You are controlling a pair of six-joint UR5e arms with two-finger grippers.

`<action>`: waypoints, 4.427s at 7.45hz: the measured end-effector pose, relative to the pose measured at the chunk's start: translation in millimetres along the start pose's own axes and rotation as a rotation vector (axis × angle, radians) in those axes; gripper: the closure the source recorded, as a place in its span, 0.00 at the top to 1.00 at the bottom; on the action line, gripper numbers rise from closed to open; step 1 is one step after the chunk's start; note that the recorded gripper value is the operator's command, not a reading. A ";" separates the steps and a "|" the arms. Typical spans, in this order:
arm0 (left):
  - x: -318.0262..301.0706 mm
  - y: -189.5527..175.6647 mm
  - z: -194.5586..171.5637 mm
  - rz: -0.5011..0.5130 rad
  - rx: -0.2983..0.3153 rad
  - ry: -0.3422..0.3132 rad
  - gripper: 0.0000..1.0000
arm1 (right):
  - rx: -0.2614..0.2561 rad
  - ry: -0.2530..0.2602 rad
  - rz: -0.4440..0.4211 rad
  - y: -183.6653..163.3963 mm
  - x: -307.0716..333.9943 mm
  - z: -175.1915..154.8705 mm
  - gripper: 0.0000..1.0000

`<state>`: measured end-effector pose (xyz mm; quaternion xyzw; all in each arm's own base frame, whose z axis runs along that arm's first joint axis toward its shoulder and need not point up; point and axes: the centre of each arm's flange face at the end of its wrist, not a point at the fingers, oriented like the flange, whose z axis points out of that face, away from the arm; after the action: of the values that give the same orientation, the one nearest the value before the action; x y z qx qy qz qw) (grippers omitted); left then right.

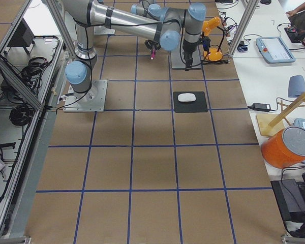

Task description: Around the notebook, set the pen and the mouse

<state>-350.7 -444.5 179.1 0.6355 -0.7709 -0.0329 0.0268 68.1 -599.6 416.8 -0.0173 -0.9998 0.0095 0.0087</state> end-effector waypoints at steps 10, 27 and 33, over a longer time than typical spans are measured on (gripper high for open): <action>-5.3 -136.7 -277.3 1.213 0.076 -0.057 1.00 | 0.031 0.001 0.017 71.6 -25.3 -88.1 1.00; -14.4 -182.3 -332.0 1.339 0.107 -0.032 1.00 | -0.023 -0.012 0.073 87.2 -59.6 -78.0 1.00; -20.7 -179.7 -339.5 1.342 0.119 -0.028 1.00 | -0.046 0.003 0.091 74.7 -46.4 -60.7 1.00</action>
<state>-142.7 -464.0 502.2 0.0185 -0.9995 0.0251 -0.0038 118.1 -525.4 475.2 -0.0632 -0.9979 -0.0130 0.0095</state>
